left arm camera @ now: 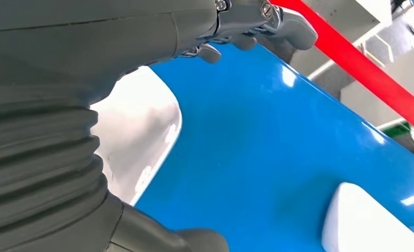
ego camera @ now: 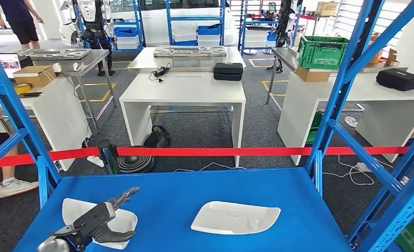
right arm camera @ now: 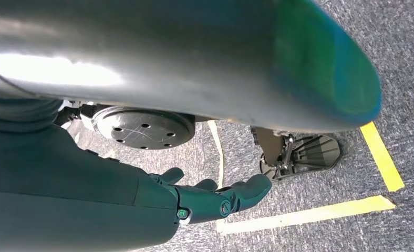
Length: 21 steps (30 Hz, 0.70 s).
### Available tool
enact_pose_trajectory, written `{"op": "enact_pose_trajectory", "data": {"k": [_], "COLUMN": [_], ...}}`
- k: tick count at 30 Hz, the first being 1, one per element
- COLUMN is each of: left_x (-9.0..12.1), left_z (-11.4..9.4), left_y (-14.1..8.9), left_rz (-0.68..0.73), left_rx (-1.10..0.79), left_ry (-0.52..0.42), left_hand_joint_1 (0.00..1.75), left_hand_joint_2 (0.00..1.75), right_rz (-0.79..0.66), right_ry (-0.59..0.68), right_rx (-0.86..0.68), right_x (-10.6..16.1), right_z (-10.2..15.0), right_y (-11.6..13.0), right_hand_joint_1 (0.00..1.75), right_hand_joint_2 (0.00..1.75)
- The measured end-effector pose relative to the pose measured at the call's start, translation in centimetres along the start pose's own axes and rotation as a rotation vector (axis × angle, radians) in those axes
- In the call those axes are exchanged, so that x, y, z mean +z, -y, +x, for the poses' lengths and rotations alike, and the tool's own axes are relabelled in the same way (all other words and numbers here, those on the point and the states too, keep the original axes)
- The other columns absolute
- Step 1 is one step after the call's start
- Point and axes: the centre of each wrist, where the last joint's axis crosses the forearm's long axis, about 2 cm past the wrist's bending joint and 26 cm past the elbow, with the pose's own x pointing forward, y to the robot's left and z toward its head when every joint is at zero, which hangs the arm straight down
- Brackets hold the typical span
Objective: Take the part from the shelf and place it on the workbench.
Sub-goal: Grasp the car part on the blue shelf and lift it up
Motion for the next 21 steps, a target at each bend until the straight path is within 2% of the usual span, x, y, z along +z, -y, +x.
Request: {"op": "enact_pose_trajectory", "data": {"k": [7,13,21], "left_x": [0.1,1.1,2.8], "left_z": [-0.5,-0.6,0.1], "left_y": [-0.3,-0.9,-3.3], "left_rz": [0.02,-0.037,-0.107], "left_rx": [-0.134,-0.063,-0.046], "left_ry": [-0.072,-0.079,-0.097], "left_hand_joint_1": [0.0,0.0,0.0], "left_hand_joint_2": [1.75,1.75,1.75], "right_rz": [-0.002,-0.003,-0.003], "right_ry": [0.001,0.001,0.002], "right_rx": [0.01,0.022,0.021], "right_x": [0.0,0.0,0.0], "right_z": [0.0,0.0,0.0], "right_y": [0.0,0.0,0.0], "right_hand_joint_1": [0.0,0.0,0.0], "right_hand_joint_2": [0.0,0.0,0.0]}}
